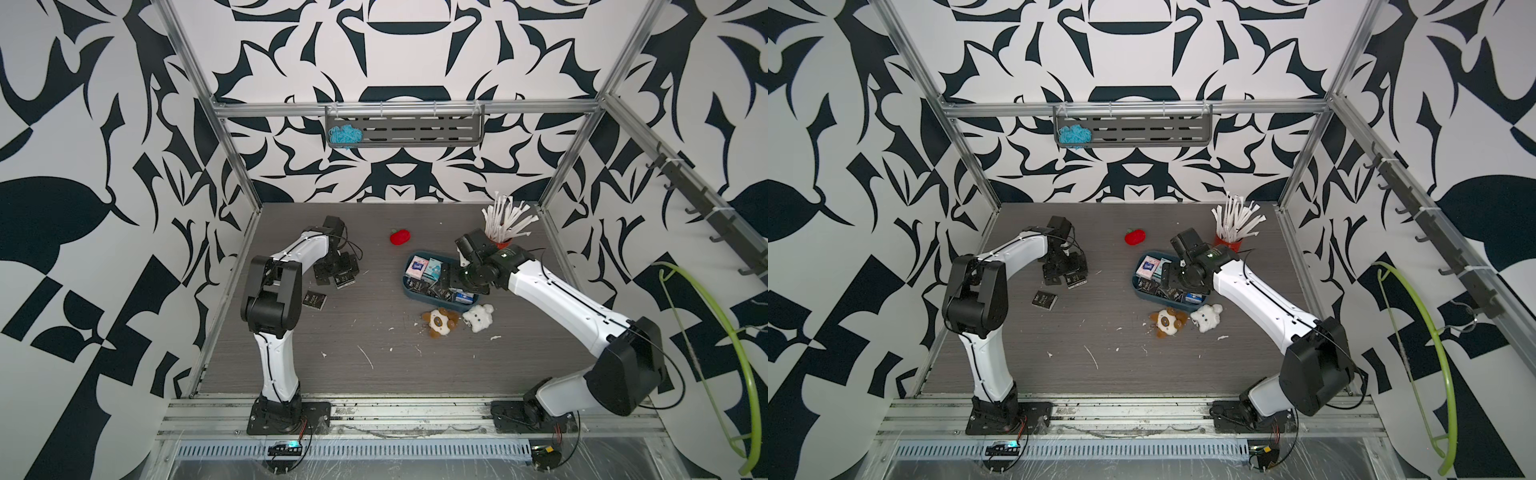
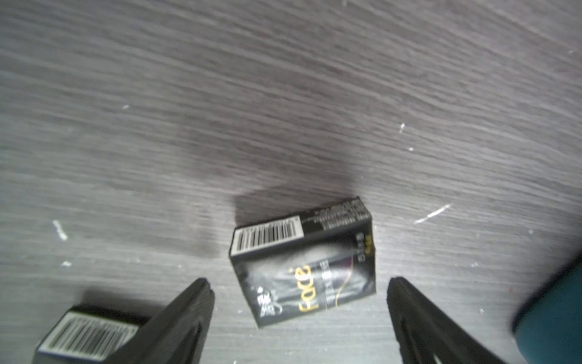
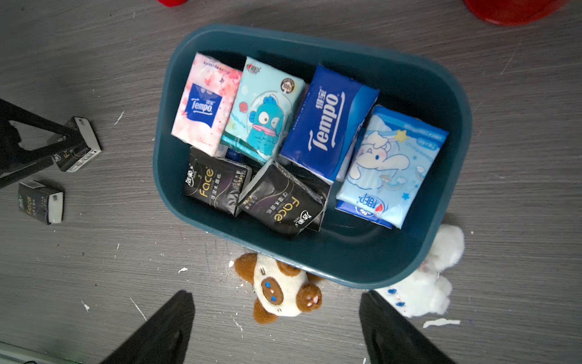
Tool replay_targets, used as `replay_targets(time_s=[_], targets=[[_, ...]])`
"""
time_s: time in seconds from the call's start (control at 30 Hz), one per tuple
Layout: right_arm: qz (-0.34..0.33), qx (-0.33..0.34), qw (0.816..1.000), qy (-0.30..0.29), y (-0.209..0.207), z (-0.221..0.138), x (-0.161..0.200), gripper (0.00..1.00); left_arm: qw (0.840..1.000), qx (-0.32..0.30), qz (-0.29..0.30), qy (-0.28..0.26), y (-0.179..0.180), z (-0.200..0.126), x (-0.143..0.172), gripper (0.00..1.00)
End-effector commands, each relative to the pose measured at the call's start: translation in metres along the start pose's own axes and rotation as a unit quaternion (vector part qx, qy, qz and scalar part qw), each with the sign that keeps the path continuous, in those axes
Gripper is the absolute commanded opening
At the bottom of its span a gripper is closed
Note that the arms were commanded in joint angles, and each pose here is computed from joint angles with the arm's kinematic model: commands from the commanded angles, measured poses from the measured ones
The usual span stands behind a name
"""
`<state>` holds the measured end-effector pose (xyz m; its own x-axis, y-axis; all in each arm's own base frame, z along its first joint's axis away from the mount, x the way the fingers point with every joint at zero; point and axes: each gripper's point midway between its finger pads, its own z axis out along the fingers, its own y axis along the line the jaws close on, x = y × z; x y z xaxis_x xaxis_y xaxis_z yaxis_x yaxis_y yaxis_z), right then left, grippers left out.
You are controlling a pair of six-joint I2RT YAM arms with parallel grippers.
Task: Put the pocket tissues into the storage box
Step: Pick up the pocket tissues from the center of the board.
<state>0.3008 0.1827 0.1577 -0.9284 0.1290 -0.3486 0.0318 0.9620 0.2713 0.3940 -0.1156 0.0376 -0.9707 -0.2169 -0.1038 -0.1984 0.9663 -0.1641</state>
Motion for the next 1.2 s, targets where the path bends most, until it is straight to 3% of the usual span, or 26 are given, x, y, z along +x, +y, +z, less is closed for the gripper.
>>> replay_targets(time_s=[0.0, 0.23, 0.37, 0.5, 0.67, 0.83, 1.0, 1.17], targets=[[-0.007, -0.003, 1.000, -0.018, 0.004, -0.006, -0.008, 0.88, 1.000, -0.016, 0.007, 0.013, 0.000, 0.005, 0.003, 0.93], [-0.007, 0.002, 1.000, -0.020, 0.000, -0.010, -0.005, 0.87, 0.999, -0.025, 0.012, 0.018, -0.004, 0.015, 0.003, 0.86], [-0.008, 0.006, 1.000, -0.021, -0.003, -0.013, -0.004, 0.87, 0.999, -0.026, 0.017, 0.017, -0.003, 0.016, 0.003, 0.64], [-0.007, 0.006, 1.000, -0.024, -0.004, -0.015, -0.004, 0.87, 0.999, -0.028, 0.022, 0.012, -0.003, 0.015, 0.001, 0.49], [0.001, 0.010, 1.000, -0.024, -0.006, -0.014, -0.003, 0.87, 0.999, -0.022, 0.028, 0.006, -0.006, 0.007, -0.002, 0.51], [0.049, 0.049, 0.997, -0.033, -0.023, -0.008, 0.000, 0.87, 0.999, 0.007, 0.037, 0.003, -0.021, -0.015, 0.006, 0.52], [0.120, 0.105, 0.986, -0.055, -0.055, -0.008, 0.009, 0.88, 0.996, 0.050, 0.068, -0.011, -0.056, -0.043, 0.020, 0.54], [0.179, 0.115, 0.973, -0.089, -0.076, -0.017, 0.013, 0.88, 0.990, 0.090, 0.111, -0.022, -0.099, -0.068, 0.044, 0.55]])
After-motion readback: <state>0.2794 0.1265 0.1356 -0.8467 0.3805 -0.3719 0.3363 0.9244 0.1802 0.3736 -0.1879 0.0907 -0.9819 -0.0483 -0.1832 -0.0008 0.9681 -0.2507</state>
